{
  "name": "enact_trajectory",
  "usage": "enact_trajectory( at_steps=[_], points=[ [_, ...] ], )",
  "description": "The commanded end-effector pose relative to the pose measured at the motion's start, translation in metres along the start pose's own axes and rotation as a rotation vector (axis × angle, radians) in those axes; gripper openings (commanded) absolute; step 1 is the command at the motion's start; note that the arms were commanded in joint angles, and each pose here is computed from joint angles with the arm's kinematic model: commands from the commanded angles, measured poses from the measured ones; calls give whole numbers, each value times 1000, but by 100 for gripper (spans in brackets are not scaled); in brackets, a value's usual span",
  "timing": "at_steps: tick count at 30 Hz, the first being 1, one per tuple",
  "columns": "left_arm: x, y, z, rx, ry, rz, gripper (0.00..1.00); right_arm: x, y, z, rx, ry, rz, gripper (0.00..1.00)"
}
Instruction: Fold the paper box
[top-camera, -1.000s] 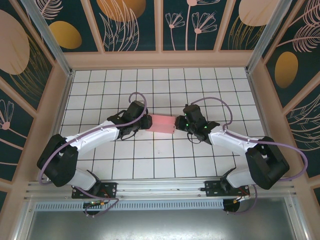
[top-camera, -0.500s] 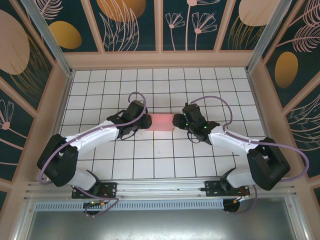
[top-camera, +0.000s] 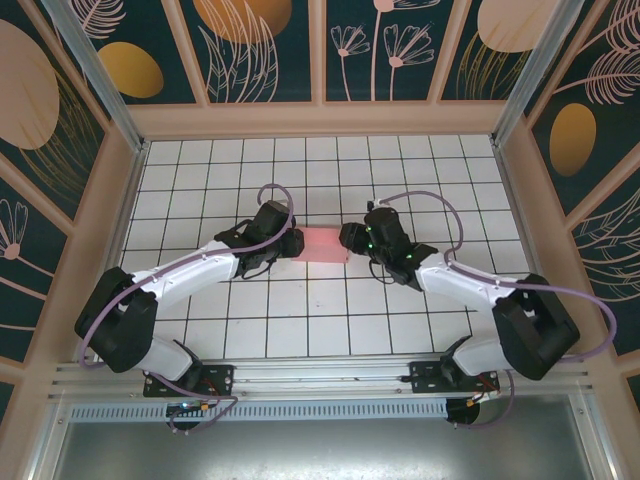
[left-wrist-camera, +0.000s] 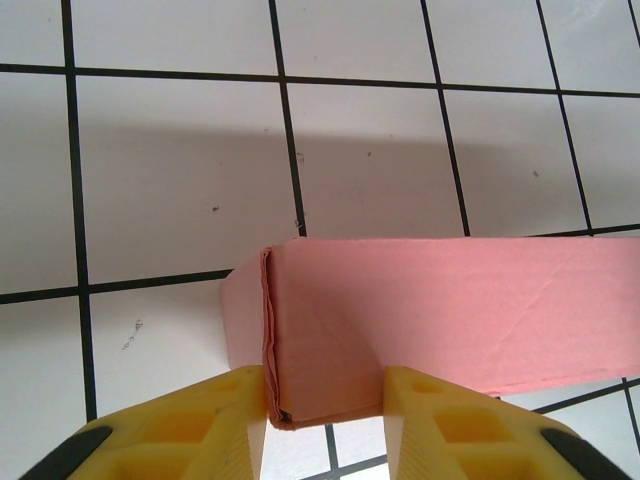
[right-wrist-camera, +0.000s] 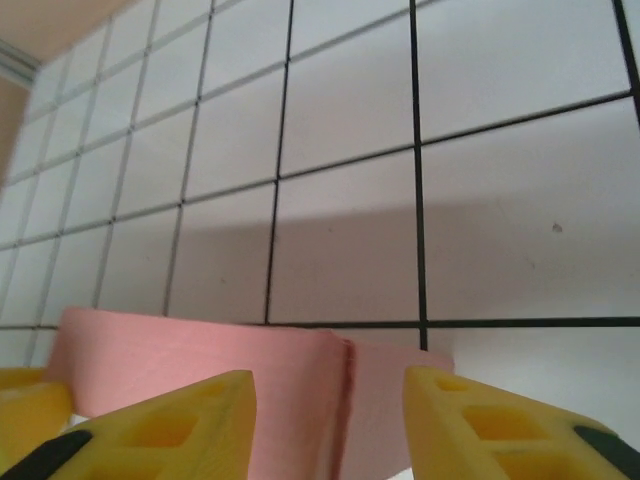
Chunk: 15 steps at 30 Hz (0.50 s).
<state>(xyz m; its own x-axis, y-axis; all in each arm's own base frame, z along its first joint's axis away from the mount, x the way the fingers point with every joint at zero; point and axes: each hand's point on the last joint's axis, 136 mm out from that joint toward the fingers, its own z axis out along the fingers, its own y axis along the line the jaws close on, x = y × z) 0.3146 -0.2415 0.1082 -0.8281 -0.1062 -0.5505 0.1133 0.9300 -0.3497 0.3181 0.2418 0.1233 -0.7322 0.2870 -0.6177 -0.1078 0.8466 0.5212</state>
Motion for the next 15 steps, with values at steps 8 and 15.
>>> enact_trajectory(
  at_steps=[8, 15],
  points=[
    [32, 19, 8, -71, 118, 43, 43, 17, -22, 7, 31, 44, 55, 2],
    [-13, -16, -10, 22, 17, 32, 68, 13, -22, 5, 37, 30, 58, 3]
  ],
)
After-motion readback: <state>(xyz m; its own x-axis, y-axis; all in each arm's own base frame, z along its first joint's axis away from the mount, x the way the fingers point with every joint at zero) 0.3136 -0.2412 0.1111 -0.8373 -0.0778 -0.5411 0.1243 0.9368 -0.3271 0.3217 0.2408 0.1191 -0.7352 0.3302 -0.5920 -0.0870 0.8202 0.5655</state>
